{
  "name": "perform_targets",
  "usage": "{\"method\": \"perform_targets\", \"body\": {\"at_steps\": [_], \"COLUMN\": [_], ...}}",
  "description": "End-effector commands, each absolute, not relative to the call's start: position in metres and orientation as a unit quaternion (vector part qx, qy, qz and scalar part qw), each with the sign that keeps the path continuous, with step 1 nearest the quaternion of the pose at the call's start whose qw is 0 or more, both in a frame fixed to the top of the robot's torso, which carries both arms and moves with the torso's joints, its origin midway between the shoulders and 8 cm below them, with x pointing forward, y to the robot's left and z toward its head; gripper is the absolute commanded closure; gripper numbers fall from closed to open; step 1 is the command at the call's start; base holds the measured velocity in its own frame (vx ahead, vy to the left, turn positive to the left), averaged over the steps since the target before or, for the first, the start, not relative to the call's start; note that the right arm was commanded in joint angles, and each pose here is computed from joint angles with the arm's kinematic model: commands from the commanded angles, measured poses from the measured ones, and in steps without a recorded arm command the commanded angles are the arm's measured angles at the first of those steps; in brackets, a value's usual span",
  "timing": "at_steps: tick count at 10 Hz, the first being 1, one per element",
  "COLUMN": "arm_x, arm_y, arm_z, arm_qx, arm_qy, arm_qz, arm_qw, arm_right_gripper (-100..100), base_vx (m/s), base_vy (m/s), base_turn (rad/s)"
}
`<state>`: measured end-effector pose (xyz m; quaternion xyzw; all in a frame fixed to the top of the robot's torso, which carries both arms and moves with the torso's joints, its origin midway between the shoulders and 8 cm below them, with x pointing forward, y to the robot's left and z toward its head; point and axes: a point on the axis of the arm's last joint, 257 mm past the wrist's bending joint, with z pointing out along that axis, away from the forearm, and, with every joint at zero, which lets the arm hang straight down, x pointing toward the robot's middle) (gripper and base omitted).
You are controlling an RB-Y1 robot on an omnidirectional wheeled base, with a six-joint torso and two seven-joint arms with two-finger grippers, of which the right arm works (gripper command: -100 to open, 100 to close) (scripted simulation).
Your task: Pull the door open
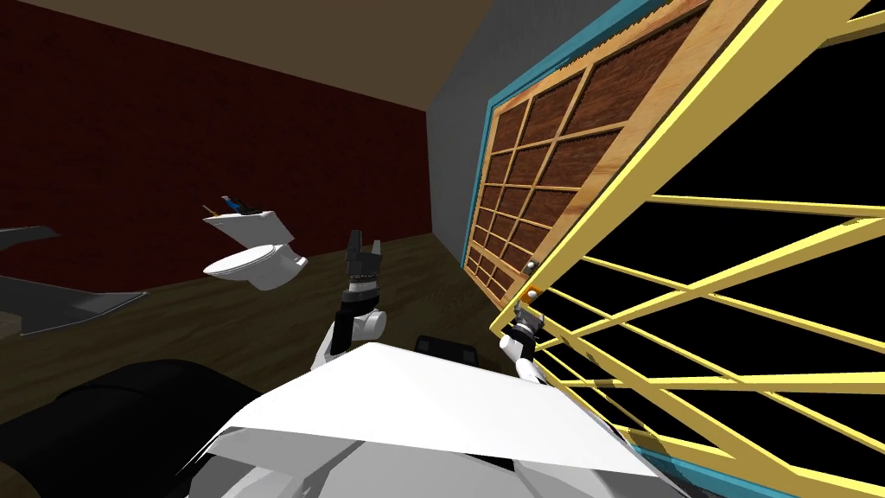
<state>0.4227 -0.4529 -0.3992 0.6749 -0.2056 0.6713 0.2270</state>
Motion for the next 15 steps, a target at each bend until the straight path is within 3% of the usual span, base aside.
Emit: {"method": "perform_targets", "body": {"at_steps": [1, 13, 14, 15], "arm_x": [0.413, 0.371, 0.371, 0.371], "arm_y": [-0.47, -0.534, -0.534, -0.534], "arm_z": [-0.4, -0.399, -0.399, -0.399], "arm_qx": [0.675, 0.673, 0.673, 0.673], "arm_qy": [-0.207, -0.21, -0.21, -0.21], "arm_qz": [0.671, 0.67, 0.67, 0.67], "arm_qw": [0.227, 0.231, 0.231, 0.231], "arm_right_gripper": [-100, -100, 100, 100], "base_vx": [0.157, 0.11, -0.012, -0.025], "base_vy": [-0.017, 0.001, 0.0, -0.005], "base_turn": [0.018, 0.011, 0.0, -0.011]}}
